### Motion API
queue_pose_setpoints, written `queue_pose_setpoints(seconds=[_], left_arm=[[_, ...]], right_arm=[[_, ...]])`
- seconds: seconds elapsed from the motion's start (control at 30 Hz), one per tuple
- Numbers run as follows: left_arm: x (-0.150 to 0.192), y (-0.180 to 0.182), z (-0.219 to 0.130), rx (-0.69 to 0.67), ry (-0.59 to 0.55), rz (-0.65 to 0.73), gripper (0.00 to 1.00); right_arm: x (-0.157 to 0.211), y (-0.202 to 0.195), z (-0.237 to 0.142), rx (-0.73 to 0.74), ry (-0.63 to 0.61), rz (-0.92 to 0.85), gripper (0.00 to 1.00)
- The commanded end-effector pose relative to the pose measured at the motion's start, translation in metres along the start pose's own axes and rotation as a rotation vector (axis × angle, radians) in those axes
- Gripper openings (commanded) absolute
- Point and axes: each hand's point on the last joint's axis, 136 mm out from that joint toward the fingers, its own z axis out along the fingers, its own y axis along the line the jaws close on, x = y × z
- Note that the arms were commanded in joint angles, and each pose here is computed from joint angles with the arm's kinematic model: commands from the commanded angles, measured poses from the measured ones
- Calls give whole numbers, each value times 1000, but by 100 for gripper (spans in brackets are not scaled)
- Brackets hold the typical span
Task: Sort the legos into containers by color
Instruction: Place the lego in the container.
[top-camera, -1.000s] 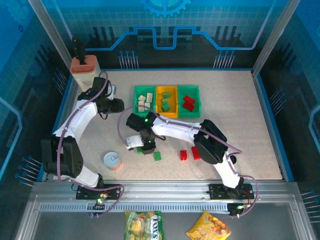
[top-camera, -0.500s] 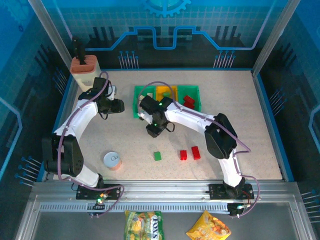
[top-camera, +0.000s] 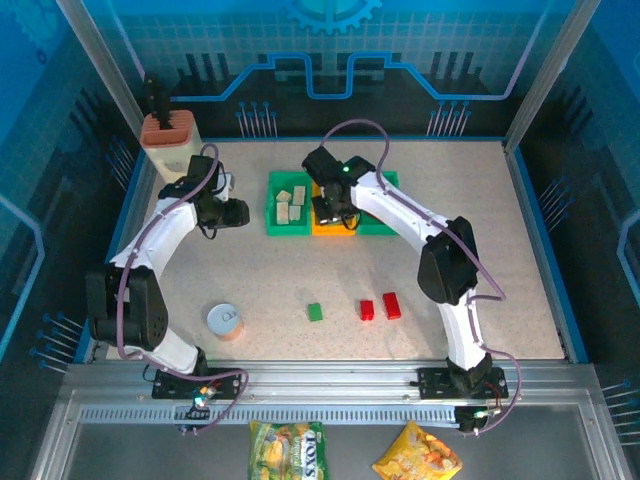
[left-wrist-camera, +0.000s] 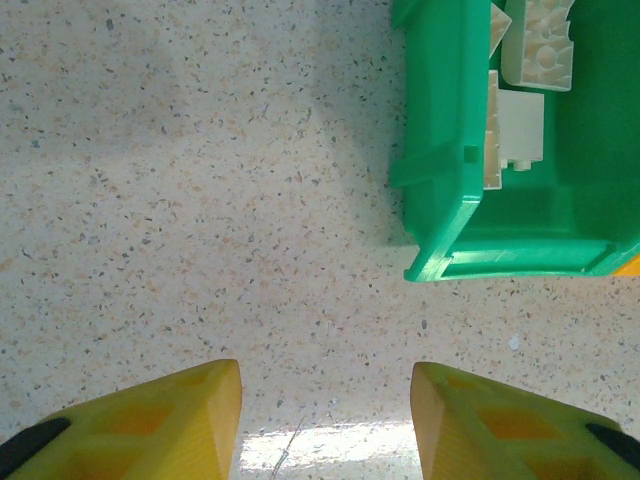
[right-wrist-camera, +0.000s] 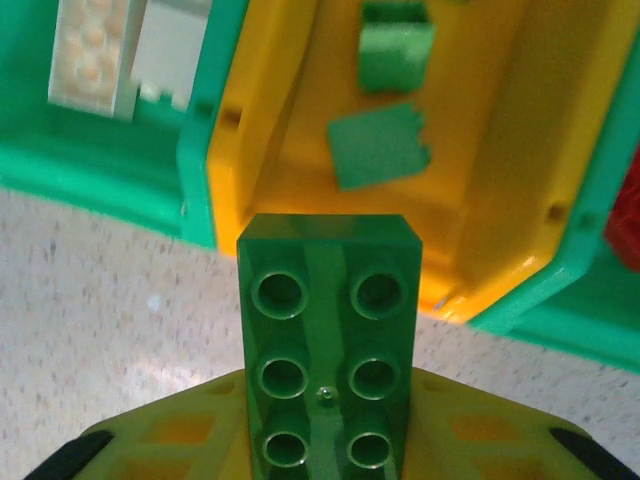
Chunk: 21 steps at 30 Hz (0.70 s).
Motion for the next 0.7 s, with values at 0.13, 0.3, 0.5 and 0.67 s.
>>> queue_pose_setpoints(seconds=[0.13,0.3,0.5,0.67], left_arm=[[-2,1,-1,7,4,7,49],[-3,0,-3,10,-2,8,49],[-3,-1,-3,14,0,5,49],[-3,-1,-5,15,-5,7,49]], right_arm=[[-33,-27,9,150,-20,47,36],[-51,-37,23,188,-49,69,36],[-61,-48,44,202,-64,94,36],[-64,-52,63,221,-63,97,36]])
